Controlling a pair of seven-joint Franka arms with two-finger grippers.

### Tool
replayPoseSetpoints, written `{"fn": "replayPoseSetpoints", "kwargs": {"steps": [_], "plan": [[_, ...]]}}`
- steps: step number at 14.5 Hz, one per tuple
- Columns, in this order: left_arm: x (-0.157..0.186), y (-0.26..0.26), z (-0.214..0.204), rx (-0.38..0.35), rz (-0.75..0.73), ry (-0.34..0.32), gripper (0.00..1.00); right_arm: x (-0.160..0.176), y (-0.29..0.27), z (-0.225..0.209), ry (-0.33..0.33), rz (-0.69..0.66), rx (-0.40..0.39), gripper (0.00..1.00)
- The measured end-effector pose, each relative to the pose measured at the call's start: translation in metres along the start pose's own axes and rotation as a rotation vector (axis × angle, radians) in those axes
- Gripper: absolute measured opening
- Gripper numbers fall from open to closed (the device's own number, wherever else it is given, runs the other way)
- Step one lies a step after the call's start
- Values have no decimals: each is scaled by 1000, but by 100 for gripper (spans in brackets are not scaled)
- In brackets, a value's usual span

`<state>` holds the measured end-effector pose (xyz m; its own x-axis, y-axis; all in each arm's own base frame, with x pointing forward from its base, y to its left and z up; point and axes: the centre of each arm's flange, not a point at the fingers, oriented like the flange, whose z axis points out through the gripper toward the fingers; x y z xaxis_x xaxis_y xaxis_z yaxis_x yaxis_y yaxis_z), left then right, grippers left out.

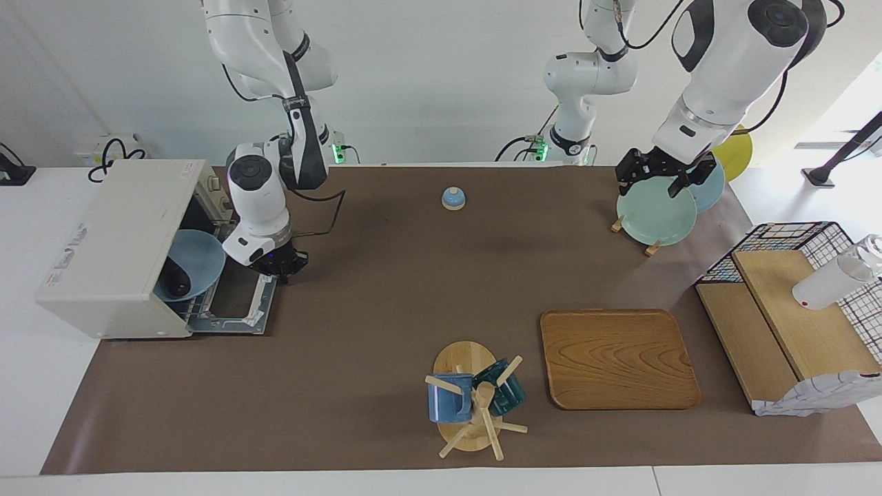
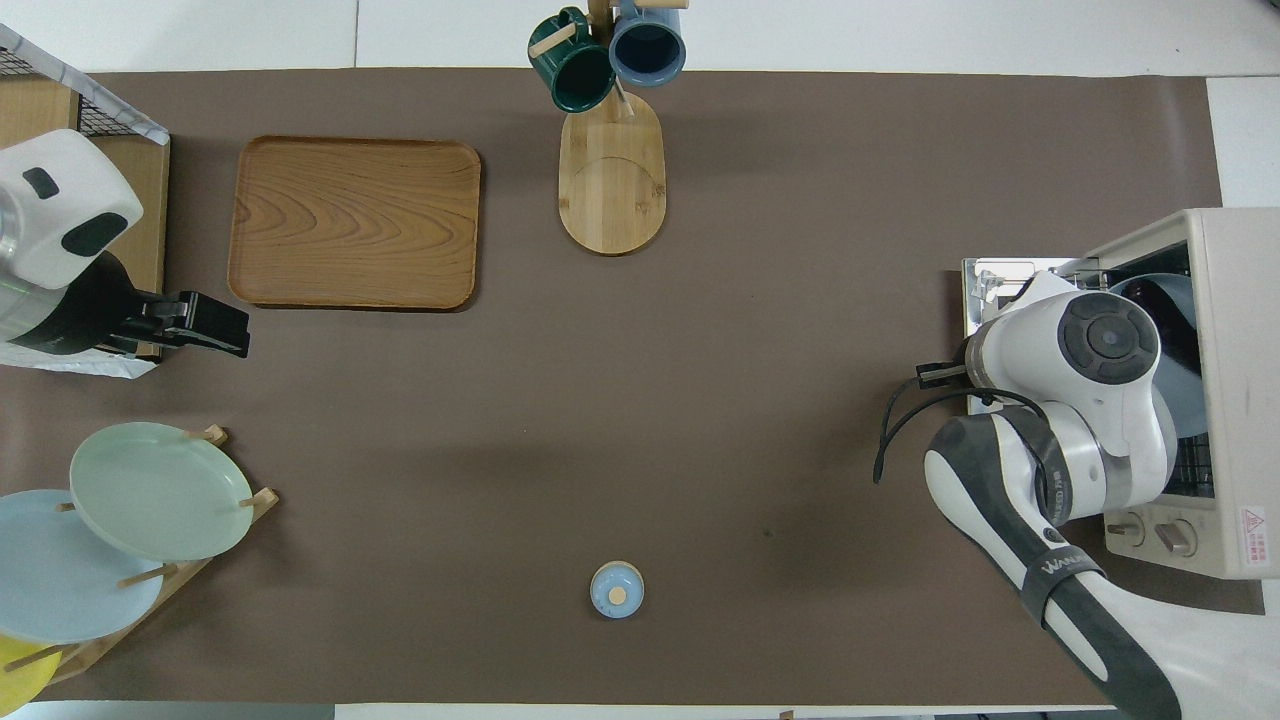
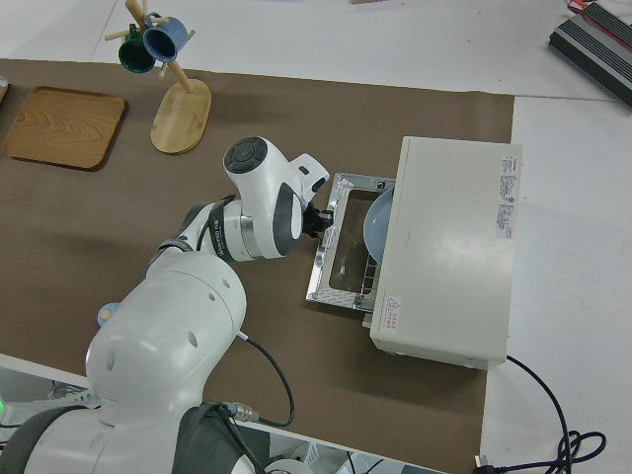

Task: Put eggplant into oven

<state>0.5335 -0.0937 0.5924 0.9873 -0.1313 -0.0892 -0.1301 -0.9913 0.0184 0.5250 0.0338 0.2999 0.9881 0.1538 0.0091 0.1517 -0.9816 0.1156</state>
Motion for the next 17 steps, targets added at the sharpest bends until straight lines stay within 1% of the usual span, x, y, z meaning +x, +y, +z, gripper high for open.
{"fn": "replayPoseSetpoints", "kwargs": {"steps": [2, 4, 6, 8, 10, 12, 15, 17], "plan": [[0, 0, 0, 0, 0, 0, 100, 0, 1, 0, 0, -33, -8, 1], [0, 0, 0, 0, 0, 0, 100, 1, -4, -2, -9, -90, -48, 1], [0, 0, 0, 0, 0, 0, 100, 9, -8, -15, -54, -149, -87, 1], [0, 0, 0, 0, 0, 0, 100, 24, -1, -46, -100, -215, -102, 1], [0, 0, 0, 0, 0, 0, 100, 36, 23, -83, -108, -245, -107, 1], [0, 0, 0, 0, 0, 0, 100, 35, 50, -113, -108, -247, -108, 1], [0, 0, 0, 0, 0, 0, 100, 23, 99, -142, -97, -239, -119, 1], [0, 0, 0, 0, 0, 0, 100, 16, 128, -151, -92, -243, -130, 1]]}}
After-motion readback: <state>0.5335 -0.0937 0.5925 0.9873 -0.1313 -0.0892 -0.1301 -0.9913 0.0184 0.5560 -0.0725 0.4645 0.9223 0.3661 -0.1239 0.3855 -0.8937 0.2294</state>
